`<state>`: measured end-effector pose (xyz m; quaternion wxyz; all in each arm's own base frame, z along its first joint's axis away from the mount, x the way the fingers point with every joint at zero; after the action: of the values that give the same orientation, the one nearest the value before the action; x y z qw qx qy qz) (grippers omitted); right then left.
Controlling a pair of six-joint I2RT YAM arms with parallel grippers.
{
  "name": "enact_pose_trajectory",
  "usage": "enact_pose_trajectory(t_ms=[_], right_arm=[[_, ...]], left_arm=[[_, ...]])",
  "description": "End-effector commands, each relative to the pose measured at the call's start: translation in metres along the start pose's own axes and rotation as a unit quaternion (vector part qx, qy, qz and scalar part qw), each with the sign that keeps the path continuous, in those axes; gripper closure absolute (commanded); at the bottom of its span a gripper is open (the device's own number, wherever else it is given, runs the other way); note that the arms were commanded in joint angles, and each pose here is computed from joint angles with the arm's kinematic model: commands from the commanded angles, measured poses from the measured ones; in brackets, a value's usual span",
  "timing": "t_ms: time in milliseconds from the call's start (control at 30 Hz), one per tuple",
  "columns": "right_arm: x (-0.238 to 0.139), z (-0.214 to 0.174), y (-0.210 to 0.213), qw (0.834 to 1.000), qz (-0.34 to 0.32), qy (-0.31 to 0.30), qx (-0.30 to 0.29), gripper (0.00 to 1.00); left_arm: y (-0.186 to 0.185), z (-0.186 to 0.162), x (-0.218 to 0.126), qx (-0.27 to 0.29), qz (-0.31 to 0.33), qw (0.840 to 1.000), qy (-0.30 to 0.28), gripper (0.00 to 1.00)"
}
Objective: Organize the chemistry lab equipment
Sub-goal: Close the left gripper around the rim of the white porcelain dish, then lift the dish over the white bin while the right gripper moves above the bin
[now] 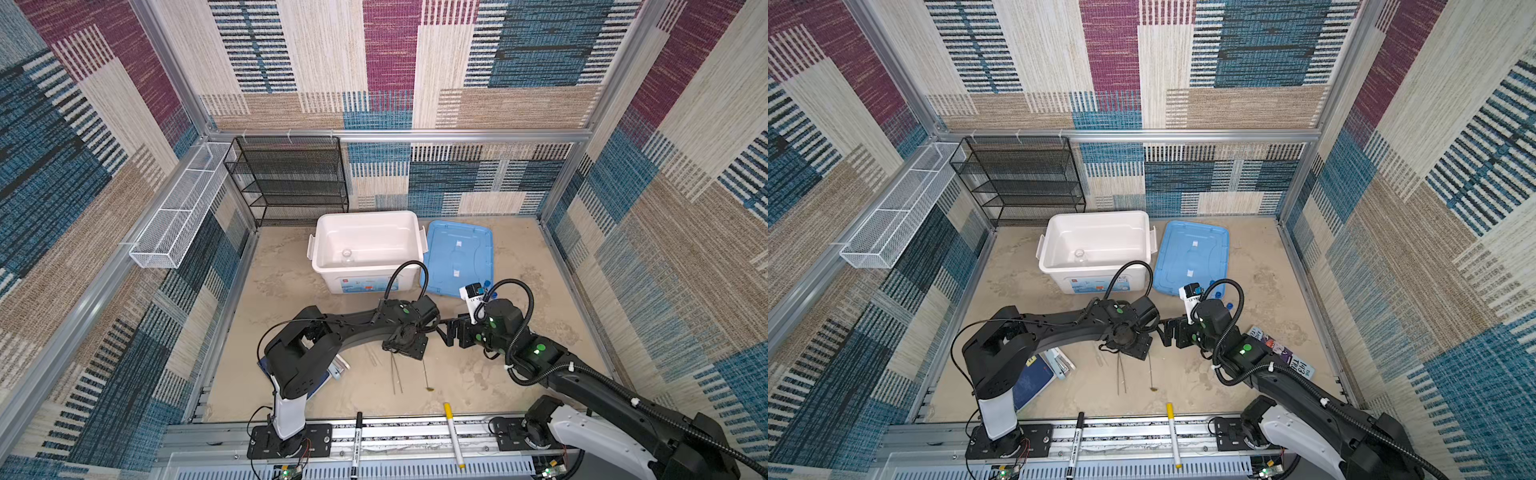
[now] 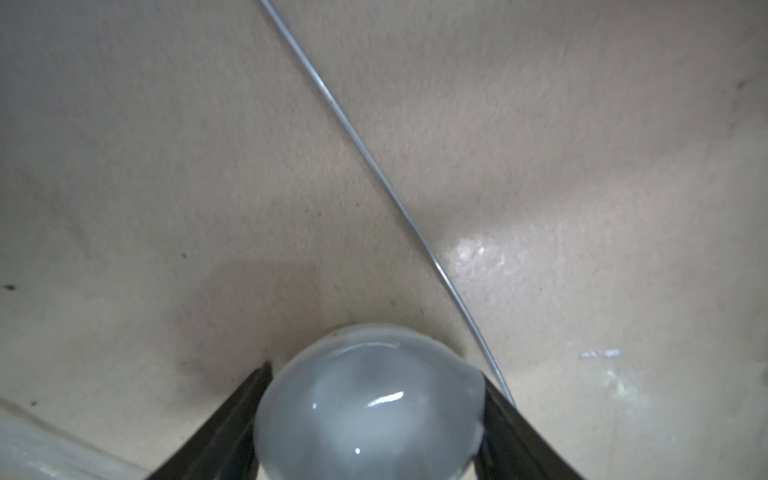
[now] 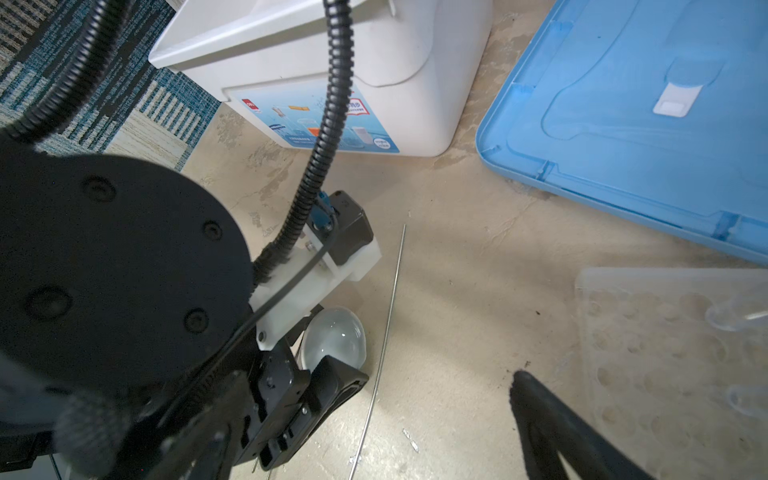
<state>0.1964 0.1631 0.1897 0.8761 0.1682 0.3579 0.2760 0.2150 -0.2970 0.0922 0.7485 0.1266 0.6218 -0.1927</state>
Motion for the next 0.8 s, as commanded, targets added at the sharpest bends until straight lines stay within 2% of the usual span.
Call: enact_pose_trajectory(t_ms=[0, 467, 767], right_arm=[[-0.001, 0.007, 0.005, 1.0, 0.013, -0.018, -0.002, 0.0], [0.0, 0.007, 0.006, 1.0, 0.02, -0.018, 0.0, 0.01], [-0.001, 0.006, 0.013, 0.998, 0.055, -0.015, -0.01, 0.0]], left_arm=[[0.0, 0.0, 0.0, 0.006, 0.001, 1.0, -0.001, 0.27], [0.0, 0.0, -0.004, 0.002, -0.002, 1.0, -0.007, 0.37], [0.003, 0.002, -0.015, -0.002, -0.004, 1.0, -0.019, 0.38]])
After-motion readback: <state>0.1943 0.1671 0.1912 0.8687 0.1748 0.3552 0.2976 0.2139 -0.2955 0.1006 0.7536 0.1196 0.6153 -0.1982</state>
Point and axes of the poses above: each gripper's point midway between its finger pads, its own x axis out along the fingers, its own y axis along the line the jaws close on, z = x × y, the point moved 7 cm from there along -x, back along the fingers, and after that the axes turned 4 degrees about x, right-handed, at the moved point
